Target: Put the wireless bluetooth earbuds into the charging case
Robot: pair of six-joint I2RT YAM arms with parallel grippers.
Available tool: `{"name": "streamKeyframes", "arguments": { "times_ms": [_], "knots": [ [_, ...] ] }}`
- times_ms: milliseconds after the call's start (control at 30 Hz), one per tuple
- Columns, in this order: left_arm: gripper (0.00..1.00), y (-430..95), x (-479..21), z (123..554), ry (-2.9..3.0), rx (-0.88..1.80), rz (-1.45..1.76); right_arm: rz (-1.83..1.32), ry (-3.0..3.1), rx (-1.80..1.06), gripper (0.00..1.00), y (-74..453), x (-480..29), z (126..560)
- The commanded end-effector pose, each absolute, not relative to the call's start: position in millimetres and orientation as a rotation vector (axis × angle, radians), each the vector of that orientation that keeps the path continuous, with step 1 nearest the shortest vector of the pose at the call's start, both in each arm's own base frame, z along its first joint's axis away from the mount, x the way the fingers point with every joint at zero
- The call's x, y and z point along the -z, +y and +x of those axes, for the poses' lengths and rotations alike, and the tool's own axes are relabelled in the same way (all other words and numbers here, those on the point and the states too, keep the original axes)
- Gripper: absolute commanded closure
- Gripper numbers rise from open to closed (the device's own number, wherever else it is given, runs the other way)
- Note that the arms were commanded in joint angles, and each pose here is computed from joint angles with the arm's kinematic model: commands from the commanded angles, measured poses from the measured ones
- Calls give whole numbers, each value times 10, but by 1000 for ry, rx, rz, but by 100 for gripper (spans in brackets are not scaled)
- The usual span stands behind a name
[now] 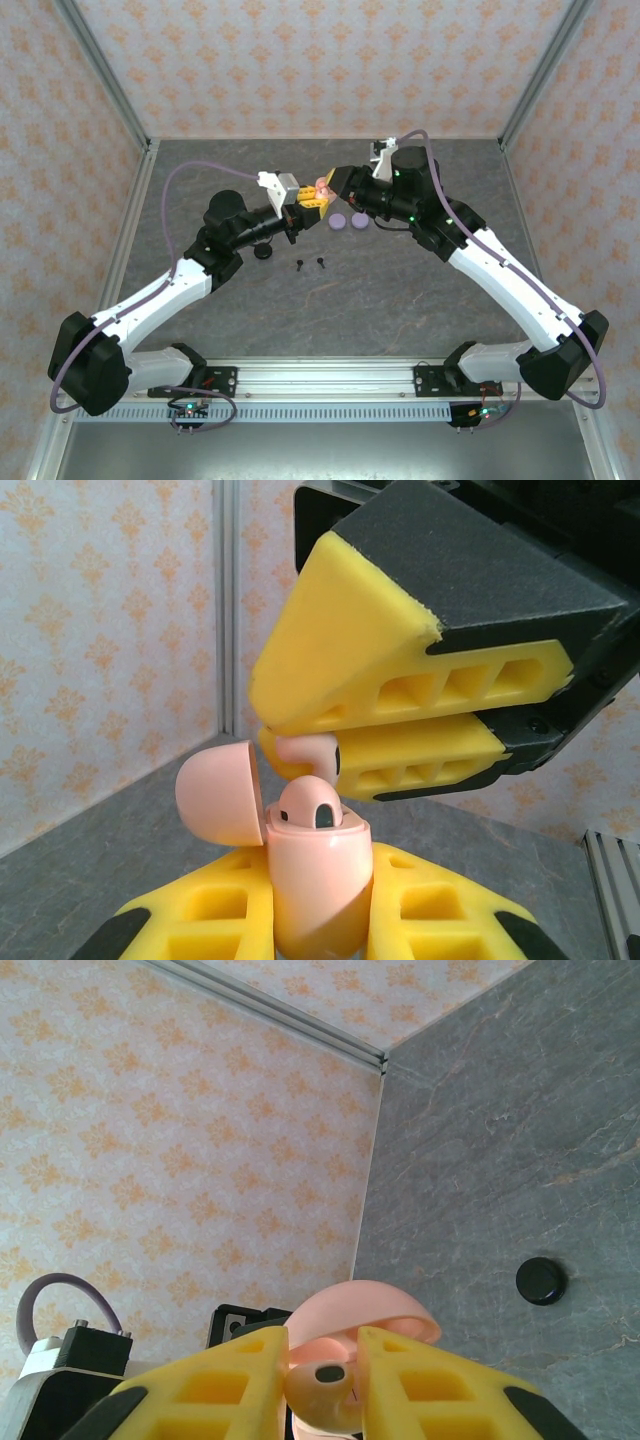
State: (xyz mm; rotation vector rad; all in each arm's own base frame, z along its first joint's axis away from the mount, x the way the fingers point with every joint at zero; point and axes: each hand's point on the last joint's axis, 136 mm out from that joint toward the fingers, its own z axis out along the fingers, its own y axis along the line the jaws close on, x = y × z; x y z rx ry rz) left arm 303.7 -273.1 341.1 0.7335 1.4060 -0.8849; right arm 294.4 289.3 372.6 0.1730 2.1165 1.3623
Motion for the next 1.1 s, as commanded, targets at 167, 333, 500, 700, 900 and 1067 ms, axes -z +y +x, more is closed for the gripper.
{"name": "streamKeyframes", "arguments": {
  "times_ms": [167, 333, 500, 700, 900, 1067],
  "knots": [
    [100, -2710, -3861, 2998, 1264, 866, 706, 186, 2128, -1342, 79, 2823, -3713, 2871],
    [100, -2702, -3868, 2988, 1253, 864, 705, 239, 2075, -1388, 80, 2773, -3825, 2883],
    [100, -2722, -3903, 2956, 1231, 872, 714, 318, 1983, -1516, 79, 2770, -3978, 2905],
    [100, -2745, -3929, 2929, 1214, 869, 727, 331, 1963, -1566, 80, 2800, -4049, 2904],
    [100, -2740, -3922, 2923, 1210, 862, 731, 355, 1924, -1617, 80, 2804, -4119, 2908],
    [100, -2736, -3932, 2929, 1204, 860, 726, 396, 1929, -1658, 80, 2811, -4094, 2907]
  ]
}}
